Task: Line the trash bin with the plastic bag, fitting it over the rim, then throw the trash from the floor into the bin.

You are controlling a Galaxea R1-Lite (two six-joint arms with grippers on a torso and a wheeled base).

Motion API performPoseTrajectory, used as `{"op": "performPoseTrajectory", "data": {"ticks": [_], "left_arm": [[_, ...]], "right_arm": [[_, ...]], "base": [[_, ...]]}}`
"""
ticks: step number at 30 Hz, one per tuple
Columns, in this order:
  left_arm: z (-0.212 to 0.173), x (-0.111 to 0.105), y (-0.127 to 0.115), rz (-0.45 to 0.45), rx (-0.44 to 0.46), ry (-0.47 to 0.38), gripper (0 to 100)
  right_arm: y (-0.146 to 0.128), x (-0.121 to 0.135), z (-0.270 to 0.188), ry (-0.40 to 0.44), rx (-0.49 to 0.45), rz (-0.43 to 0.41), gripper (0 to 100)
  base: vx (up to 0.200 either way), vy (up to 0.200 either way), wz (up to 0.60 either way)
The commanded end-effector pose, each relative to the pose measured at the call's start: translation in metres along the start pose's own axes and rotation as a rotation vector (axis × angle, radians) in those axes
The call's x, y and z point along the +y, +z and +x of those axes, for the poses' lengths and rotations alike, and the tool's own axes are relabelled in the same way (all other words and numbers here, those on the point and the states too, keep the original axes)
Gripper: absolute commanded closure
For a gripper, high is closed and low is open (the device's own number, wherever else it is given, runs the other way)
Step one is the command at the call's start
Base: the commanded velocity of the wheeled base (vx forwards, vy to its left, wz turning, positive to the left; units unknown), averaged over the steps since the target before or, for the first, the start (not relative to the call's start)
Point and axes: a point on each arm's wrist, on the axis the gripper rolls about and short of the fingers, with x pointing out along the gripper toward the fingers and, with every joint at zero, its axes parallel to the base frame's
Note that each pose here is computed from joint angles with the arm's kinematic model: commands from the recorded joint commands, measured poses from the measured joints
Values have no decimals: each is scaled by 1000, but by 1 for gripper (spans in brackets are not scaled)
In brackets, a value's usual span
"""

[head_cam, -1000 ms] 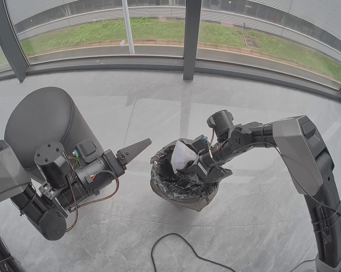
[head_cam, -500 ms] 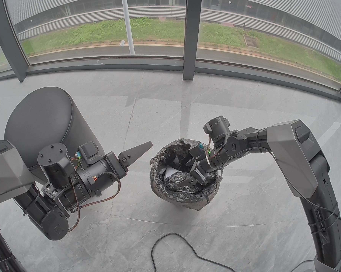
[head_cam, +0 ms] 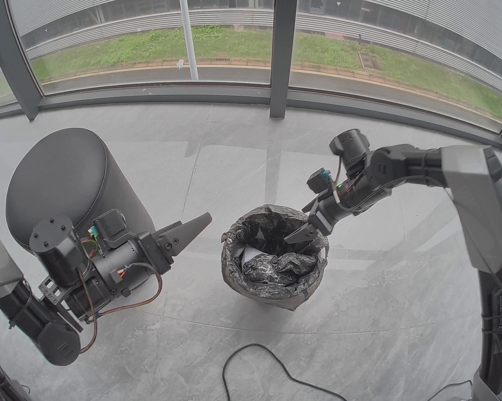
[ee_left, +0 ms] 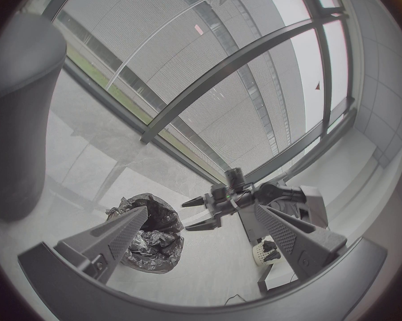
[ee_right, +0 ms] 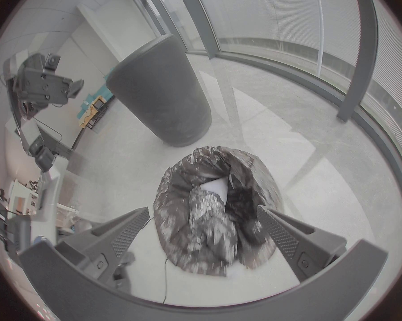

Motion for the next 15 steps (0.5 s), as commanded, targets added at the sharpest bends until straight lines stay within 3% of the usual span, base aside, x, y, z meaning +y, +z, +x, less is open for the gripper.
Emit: {"op": "performPoseTrajectory", "data": {"ticks": [1,3,4,5,7,8,11,15], "left_arm": [[-78,-43,11,183,-73,-44,0],[-107,-55,10,201,-102,-59,0],[-109,-56,9,202,-102,-61,0],[-128,-65,9,222,-140,-75,0],[-143,-73,14,247,-183,-84,0],[-145,-74,14,252,-188,-81,0],[-170,-78,16,327,-233,-18,0],[-202,-86,10,385,-283,47,0]], "right_arm": [[36,61,-193,-185,72,35,0],[33,102,-253,-272,142,32,0],[32,104,-256,-280,147,30,0],[26,130,-292,-348,185,16,0],[14,157,-327,-420,232,-10,0],[12,161,-331,-429,241,-14,0],[-17,206,-380,-470,329,-45,0],[-43,234,-416,-602,339,74,0]], "base": [[0,0,0],[0,0,0],[0,0,0],[0,0,0],[0,0,0],[0,0,0],[0,0,0],[0,0,0]]}}
